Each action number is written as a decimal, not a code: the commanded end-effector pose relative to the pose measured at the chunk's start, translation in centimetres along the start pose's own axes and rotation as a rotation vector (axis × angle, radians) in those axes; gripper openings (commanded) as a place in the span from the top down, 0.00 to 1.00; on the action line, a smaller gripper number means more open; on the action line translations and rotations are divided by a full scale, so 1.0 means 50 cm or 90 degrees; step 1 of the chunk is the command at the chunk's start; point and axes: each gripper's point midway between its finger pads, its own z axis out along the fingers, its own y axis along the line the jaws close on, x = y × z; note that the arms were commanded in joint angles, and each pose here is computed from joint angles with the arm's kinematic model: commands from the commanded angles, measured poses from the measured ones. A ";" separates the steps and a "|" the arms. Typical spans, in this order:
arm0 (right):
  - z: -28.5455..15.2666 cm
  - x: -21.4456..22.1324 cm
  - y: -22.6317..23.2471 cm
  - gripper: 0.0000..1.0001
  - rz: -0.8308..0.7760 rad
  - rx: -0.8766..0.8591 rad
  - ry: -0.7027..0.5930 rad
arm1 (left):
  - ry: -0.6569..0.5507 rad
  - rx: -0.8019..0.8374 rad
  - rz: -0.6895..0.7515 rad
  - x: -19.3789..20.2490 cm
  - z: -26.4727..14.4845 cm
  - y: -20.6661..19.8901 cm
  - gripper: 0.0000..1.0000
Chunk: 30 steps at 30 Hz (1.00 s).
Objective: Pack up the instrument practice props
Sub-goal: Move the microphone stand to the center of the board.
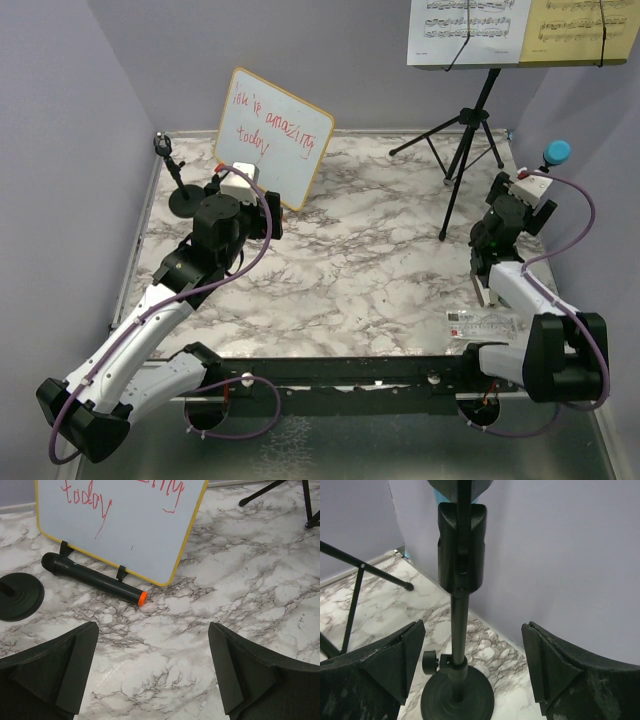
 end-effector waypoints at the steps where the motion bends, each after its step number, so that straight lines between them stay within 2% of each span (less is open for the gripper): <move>1: 0.033 -0.027 0.001 0.20 0.028 -0.003 -0.061 | 0.005 -0.012 0.009 0.011 -0.001 0.007 0.01; 5: 0.056 -0.016 0.007 0.26 0.008 -0.017 -0.075 | 0.011 -0.017 0.012 0.017 0.003 0.009 0.01; 10: 0.077 0.007 0.025 0.43 -0.013 -0.046 -0.073 | 0.017 -0.013 0.015 0.023 0.008 0.006 0.01; 16: 0.080 0.004 0.031 0.82 -0.028 -0.061 -0.083 | 0.020 -0.012 0.016 0.027 0.010 0.005 0.01; 20: 0.067 -0.008 0.023 0.99 -0.028 -0.068 -0.083 | 0.015 -0.012 0.016 0.023 0.007 0.006 0.01; 25: 0.033 -0.049 0.015 1.00 -0.032 -0.111 -0.105 | 0.011 -0.010 0.014 0.019 0.004 0.006 0.01; 30: -0.014 -0.100 0.045 0.99 -0.017 -0.220 -0.114 | 0.009 -0.006 0.012 0.017 0.002 0.004 0.01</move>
